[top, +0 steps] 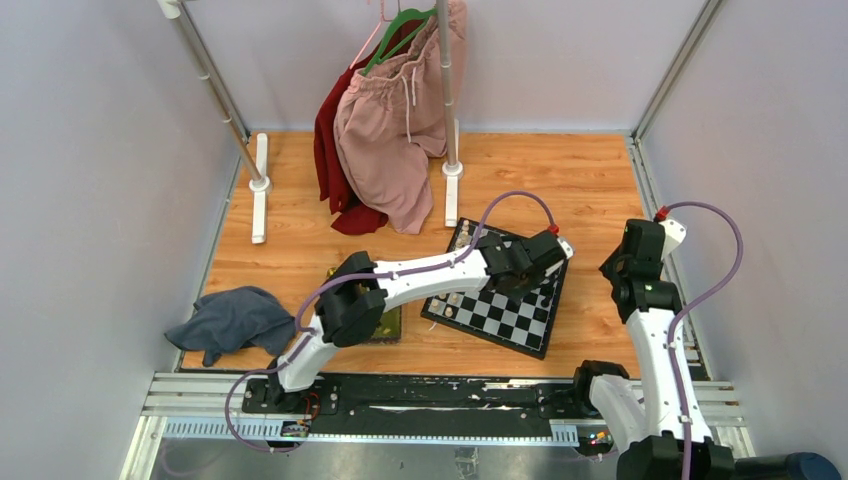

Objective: Set up the chess pieces on the board
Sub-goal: Place the chess piece on the chessboard.

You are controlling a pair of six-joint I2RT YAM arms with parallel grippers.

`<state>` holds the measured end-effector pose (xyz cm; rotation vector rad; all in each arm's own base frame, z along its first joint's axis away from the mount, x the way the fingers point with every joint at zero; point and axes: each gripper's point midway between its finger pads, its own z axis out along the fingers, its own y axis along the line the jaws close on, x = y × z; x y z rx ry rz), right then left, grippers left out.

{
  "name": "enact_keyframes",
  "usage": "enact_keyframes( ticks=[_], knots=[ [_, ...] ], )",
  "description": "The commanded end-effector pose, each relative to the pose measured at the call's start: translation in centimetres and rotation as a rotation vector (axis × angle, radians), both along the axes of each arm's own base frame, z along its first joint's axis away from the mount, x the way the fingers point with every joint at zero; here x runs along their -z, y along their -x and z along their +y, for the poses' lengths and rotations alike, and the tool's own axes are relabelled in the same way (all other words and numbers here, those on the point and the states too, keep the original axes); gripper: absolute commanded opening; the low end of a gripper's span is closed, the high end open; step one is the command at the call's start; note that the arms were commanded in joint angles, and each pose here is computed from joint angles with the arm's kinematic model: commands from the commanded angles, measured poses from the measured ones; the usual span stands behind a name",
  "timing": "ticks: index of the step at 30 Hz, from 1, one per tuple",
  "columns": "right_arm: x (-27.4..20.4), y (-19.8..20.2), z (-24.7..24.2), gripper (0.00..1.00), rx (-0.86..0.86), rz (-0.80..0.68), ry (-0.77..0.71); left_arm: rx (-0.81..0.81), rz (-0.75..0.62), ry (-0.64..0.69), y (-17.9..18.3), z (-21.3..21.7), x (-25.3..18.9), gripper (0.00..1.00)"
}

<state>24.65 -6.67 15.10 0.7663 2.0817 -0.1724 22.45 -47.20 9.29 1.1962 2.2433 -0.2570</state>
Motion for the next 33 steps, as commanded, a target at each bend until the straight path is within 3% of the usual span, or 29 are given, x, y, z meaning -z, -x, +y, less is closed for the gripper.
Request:
enact_keyframes(
  ticks=[1,33],
  knots=[
    [0.0,0.4,-1.0,0.28,0.058,0.006,-0.003,0.055,0.028,0.059,0.7,-3.0,0.4,0.0],
    [-0.1,0.3,-1.6,0.27,0.061,-0.004,0.021,0.076,0.044,0.064,0.4,-5.3,3.4,0.0]
  ],
)
